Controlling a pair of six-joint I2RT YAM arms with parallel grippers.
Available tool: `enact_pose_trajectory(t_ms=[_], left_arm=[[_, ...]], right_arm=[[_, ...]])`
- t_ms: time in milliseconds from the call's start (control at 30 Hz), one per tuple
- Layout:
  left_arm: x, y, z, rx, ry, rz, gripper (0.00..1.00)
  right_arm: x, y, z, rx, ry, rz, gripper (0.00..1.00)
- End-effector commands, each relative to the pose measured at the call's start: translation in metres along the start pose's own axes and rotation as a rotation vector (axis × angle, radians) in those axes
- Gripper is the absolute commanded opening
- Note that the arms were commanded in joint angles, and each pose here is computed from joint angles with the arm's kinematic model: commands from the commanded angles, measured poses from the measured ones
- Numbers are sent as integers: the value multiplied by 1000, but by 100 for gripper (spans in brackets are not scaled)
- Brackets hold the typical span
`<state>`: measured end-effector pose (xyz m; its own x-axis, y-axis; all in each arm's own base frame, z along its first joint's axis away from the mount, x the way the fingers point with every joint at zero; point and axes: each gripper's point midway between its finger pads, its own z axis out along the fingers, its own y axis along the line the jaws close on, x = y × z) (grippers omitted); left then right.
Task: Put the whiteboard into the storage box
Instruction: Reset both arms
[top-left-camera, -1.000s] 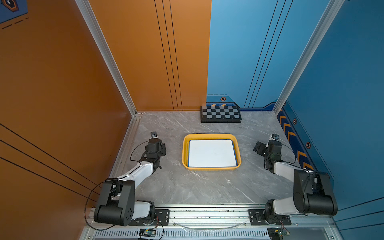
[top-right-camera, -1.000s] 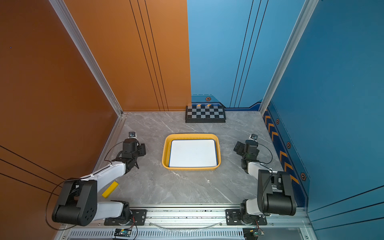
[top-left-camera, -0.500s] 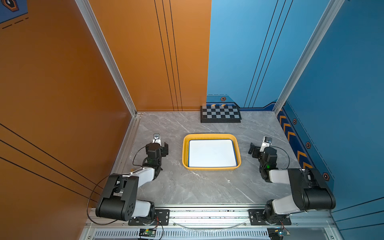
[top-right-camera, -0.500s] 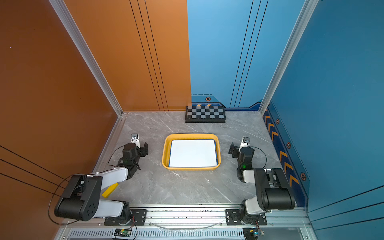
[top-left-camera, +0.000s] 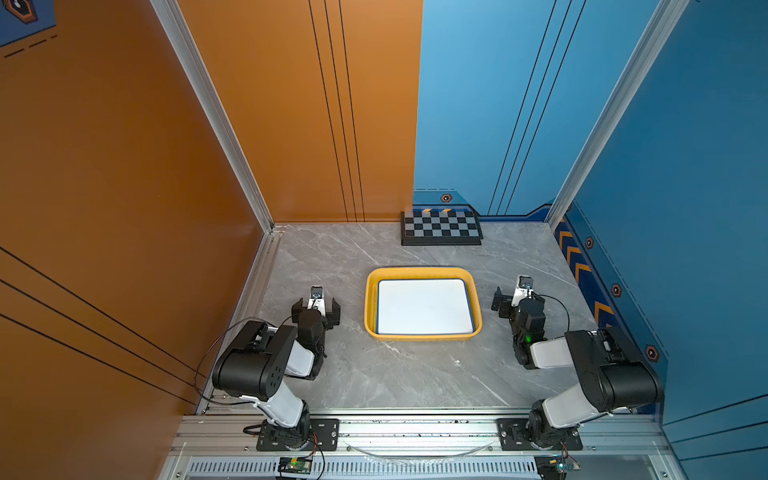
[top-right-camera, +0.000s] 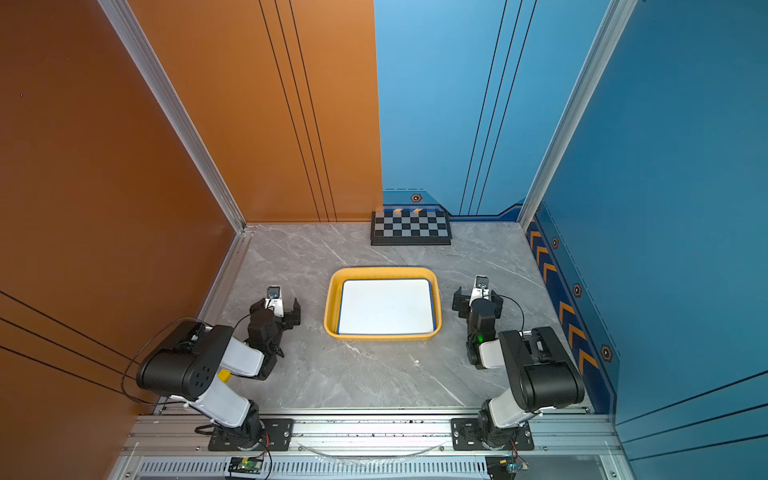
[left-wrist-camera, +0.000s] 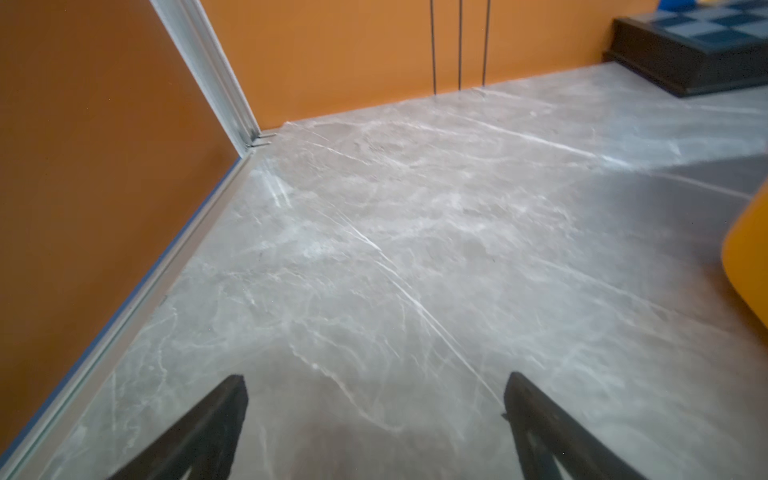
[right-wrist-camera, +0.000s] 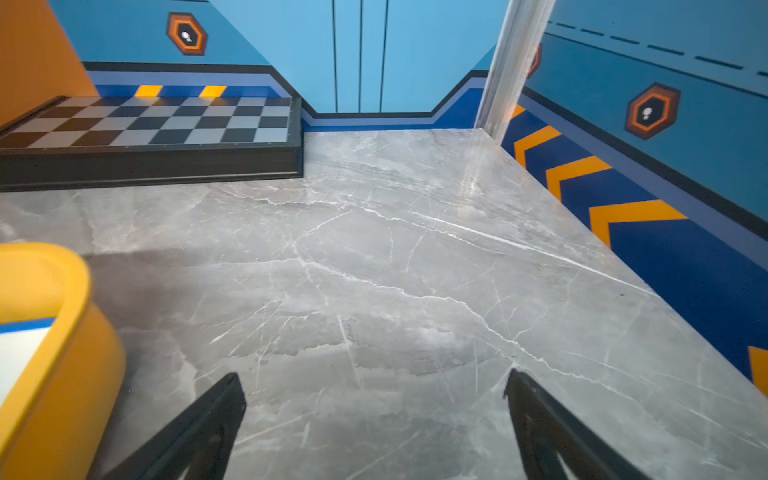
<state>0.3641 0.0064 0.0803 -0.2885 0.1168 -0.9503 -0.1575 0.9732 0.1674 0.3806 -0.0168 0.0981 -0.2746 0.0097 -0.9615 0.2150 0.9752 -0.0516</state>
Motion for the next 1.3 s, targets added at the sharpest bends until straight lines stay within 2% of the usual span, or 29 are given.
enact_pose_trajectory(t_ms=[0, 167, 1267], left_arm=[[-21, 15, 14, -83, -3, -52, 98], [-16, 23, 25, -61, 57, -105, 98], [-18, 16, 24, -44, 53, -80, 98]], right_arm=[[-1, -21, 8, 96, 28, 47, 100], [0, -22, 7, 102, 26, 53, 100], [0, -24, 6, 101, 19, 63, 100]])
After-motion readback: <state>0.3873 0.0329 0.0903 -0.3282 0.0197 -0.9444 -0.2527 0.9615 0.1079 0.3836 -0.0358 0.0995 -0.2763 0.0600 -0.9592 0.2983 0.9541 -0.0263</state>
